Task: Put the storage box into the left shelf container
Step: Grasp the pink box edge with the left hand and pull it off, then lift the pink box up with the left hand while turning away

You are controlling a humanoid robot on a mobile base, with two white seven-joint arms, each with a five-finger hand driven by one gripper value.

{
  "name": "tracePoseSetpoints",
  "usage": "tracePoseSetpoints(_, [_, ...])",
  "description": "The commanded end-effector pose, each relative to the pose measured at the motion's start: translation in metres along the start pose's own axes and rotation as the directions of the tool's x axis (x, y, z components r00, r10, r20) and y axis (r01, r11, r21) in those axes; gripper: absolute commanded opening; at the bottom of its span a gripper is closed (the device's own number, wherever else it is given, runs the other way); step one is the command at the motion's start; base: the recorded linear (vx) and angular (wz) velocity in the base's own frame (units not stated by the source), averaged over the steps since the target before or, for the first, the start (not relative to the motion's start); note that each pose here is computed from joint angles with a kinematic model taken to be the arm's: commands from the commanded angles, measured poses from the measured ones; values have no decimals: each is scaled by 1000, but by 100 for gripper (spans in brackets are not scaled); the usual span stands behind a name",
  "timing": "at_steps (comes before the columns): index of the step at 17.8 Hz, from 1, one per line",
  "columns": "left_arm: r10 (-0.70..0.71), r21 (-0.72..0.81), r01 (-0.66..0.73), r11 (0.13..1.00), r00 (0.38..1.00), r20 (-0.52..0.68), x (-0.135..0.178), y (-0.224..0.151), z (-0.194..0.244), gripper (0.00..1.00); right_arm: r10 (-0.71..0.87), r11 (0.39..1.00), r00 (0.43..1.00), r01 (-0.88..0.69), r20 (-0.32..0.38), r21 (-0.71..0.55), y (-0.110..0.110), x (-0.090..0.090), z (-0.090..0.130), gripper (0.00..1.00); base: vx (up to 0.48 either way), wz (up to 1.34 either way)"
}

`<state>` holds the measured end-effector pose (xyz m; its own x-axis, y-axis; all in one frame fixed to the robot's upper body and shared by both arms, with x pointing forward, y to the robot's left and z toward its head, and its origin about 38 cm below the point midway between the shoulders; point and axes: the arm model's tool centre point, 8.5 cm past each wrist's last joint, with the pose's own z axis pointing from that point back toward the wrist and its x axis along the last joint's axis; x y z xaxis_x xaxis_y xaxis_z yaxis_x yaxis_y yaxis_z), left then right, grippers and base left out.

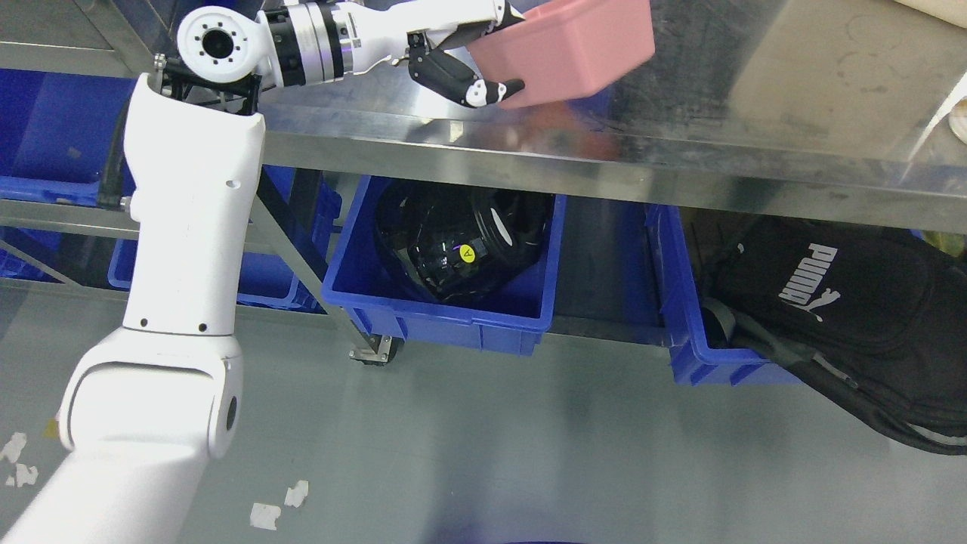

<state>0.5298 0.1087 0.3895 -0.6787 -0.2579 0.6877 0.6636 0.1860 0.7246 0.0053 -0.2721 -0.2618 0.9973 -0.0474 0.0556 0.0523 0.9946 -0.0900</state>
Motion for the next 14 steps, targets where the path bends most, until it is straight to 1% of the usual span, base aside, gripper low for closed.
tracePoseSetpoints(1, [128,288,-212,934,950,285,-9,19,59,0,-20,1000,1000,21,21,-18,-11,9,-1,100,-8,-27])
tracePoseSetpoints(3, [141,294,-252,922,926,350,-10,8,63,0,-20,1000,1000,21,21,-18,-11,9,0,100,0,0])
tracePoseSetpoints(5, [127,327,-300,896,880,458,0,2,71,0,-20,1000,1000,21,20,-18,-11,8,0,100,0,0])
tracePoseSetpoints(6, [70,378,-297,877,857,511,10,2,74,1,-20,1000,1000,21,20,-18,-11,8,0,100,0,0])
tracePoseSetpoints(7, [-15,434,-252,865,852,524,16,0,71,1,-20,1000,1000,21,21,-16,-11,9,-1,100,0,0])
tracePoseSetpoints(8, [-104,508,-223,832,836,538,23,-14,62,1,-20,1000,1000,21,20,-16,-11,8,0,100,0,0])
tracePoseSetpoints(10, [-101,573,-300,763,820,564,31,-41,53,1,-20,1000,1000,21,21,-18,-11,9,0,100,0,0])
tracePoseSetpoints(12, [-84,624,-404,669,792,604,39,-72,43,1,-20,1000,1000,21,21,-18,-11,9,-1,100,0,0])
tracePoseSetpoints(14, [-88,649,-485,586,758,646,48,-95,44,1,-20,1000,1000,21,20,-18,-11,8,0,100,0,0])
